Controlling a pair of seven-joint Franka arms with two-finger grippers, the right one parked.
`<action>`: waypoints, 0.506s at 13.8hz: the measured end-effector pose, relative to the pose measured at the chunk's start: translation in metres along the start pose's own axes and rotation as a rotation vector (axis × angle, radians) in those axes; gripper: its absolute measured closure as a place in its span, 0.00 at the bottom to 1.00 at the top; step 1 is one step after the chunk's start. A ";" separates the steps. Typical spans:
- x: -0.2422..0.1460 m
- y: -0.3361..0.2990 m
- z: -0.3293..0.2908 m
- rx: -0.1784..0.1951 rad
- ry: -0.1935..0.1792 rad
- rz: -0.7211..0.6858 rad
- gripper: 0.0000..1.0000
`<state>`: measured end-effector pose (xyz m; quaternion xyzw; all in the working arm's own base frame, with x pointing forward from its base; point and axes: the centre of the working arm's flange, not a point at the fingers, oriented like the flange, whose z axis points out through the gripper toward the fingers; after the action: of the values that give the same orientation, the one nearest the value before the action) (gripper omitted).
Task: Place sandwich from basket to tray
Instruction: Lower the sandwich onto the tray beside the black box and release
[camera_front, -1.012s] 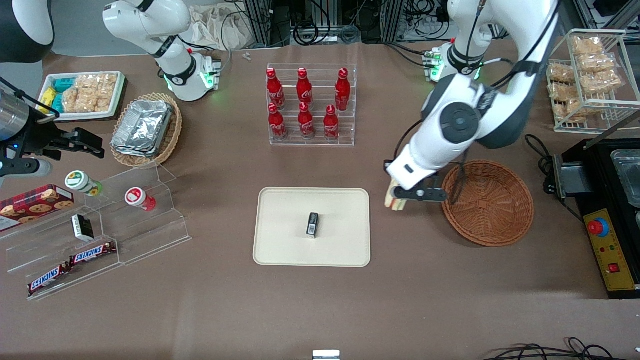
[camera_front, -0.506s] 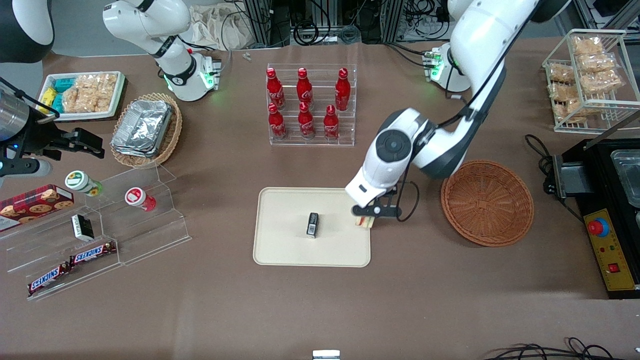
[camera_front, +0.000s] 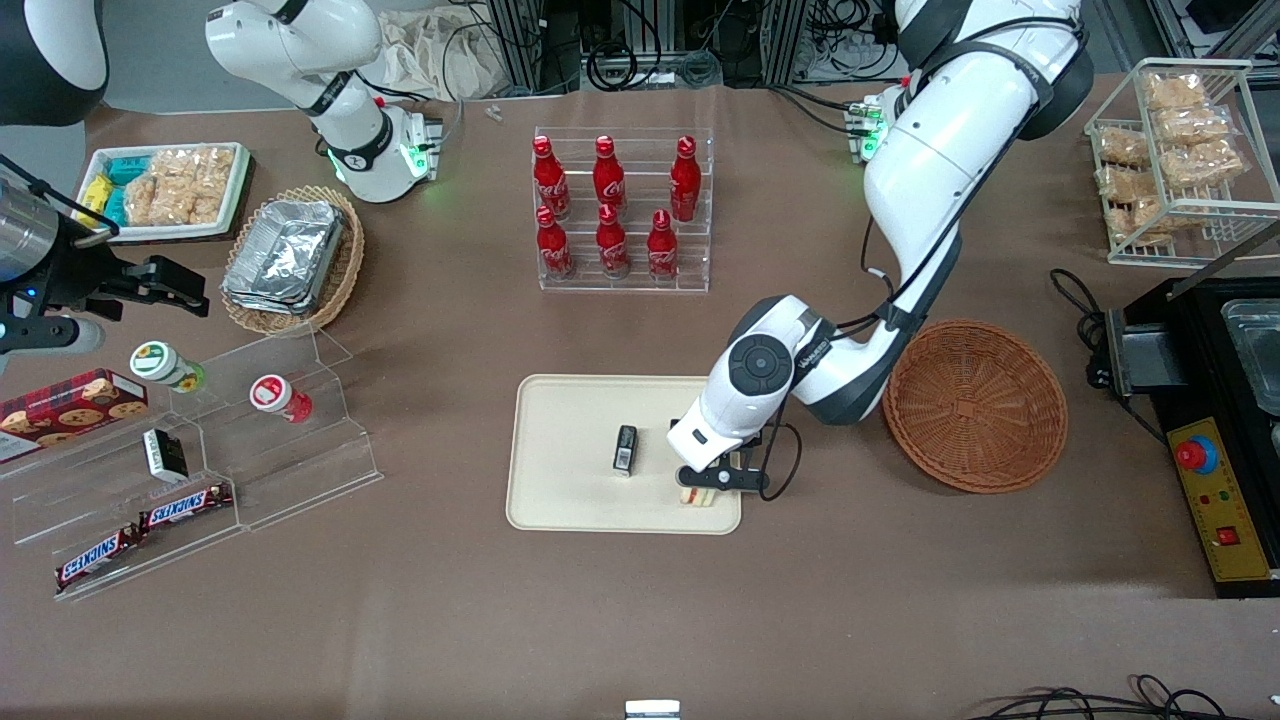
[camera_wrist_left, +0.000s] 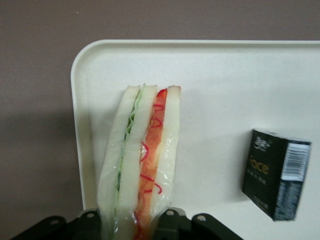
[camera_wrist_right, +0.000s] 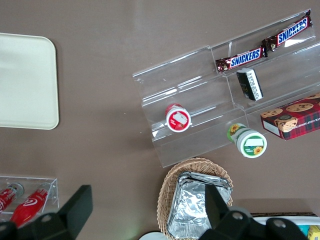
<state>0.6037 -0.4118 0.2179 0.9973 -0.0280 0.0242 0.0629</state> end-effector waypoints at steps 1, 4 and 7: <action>0.002 -0.003 0.001 0.003 0.002 -0.004 0.43; 0.010 -0.004 -0.011 -0.003 0.026 -0.057 0.14; 0.019 0.002 -0.062 -0.014 0.082 -0.192 0.00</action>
<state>0.6195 -0.4073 0.2810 0.9931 0.0703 0.0588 0.0733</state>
